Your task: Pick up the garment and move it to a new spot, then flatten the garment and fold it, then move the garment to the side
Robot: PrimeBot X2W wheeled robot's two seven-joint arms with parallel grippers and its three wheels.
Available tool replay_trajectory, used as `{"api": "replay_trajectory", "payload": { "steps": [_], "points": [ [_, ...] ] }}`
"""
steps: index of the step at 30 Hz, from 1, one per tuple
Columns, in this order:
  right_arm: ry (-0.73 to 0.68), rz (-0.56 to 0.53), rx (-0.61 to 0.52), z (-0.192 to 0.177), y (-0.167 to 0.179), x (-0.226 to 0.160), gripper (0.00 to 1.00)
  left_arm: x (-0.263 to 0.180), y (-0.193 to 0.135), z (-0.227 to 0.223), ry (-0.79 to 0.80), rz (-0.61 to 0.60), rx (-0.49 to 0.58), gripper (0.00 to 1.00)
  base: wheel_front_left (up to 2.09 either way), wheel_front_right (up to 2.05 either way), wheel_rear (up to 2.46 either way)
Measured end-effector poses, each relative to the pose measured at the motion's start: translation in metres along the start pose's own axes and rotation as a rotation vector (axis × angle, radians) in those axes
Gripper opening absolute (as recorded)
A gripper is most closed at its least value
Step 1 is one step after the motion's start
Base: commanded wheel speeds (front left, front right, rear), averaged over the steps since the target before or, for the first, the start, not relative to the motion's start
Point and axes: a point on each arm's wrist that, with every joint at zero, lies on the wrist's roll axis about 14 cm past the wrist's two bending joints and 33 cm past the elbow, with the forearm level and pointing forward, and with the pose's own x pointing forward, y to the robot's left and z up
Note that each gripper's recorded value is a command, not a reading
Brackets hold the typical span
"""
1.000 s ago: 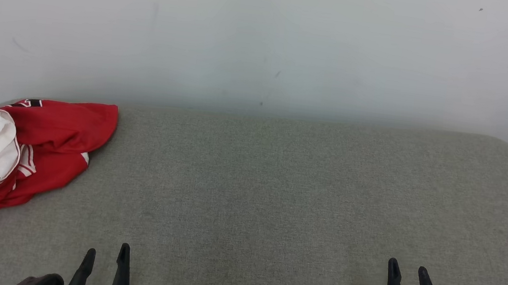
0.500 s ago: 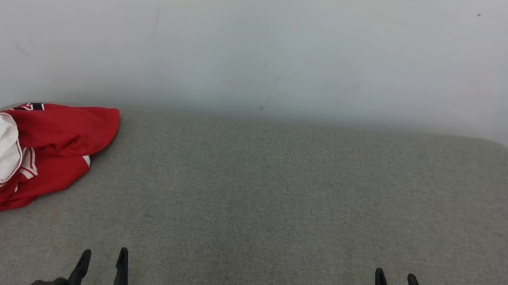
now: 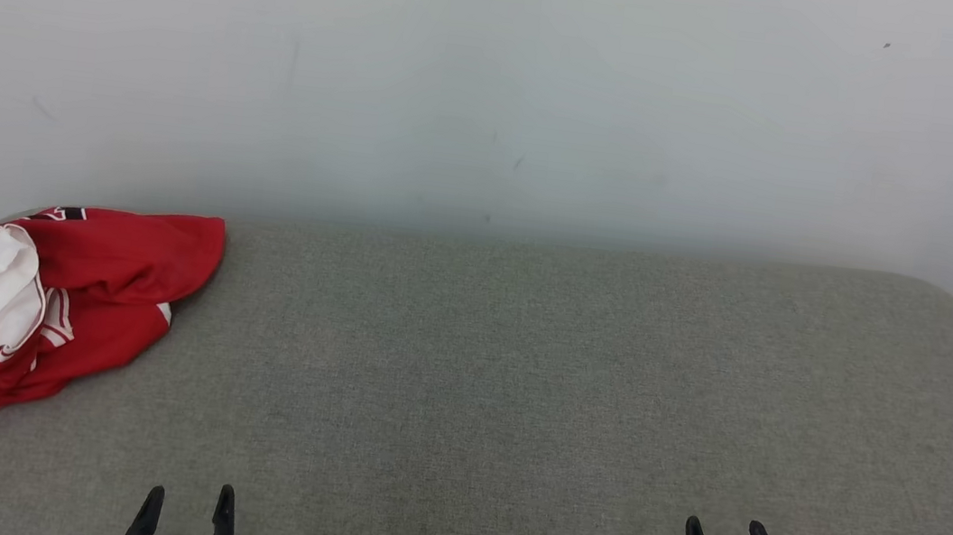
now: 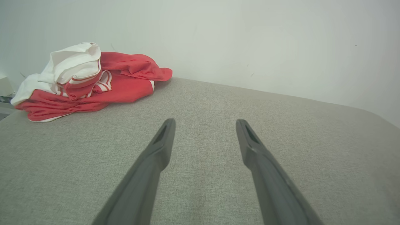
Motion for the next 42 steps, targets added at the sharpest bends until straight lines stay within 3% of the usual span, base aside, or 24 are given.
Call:
{"api": "replay_trajectory", "payload": {
  "steps": [17,31,42],
  "points": [
    [-0.002,0.031,-0.106,-0.002,0.007,-0.004,1.0,-0.004,-0.003,-0.001,-0.014,-0.019,0.074,1.0,0.0,0.0,0.0],
    [-0.004,0.023,-0.105,-0.002,0.003,-0.003,1.0,-0.004,-0.002,-0.002,-0.013,-0.009,0.061,1.0,0.0,0.0,0.0],
    [0.01,0.096,-0.11,-0.007,0.024,0.015,1.0,-0.017,0.036,0.012,-0.057,0.123,0.057,1.0,0.0,0.0,0.0]
  ]
}}
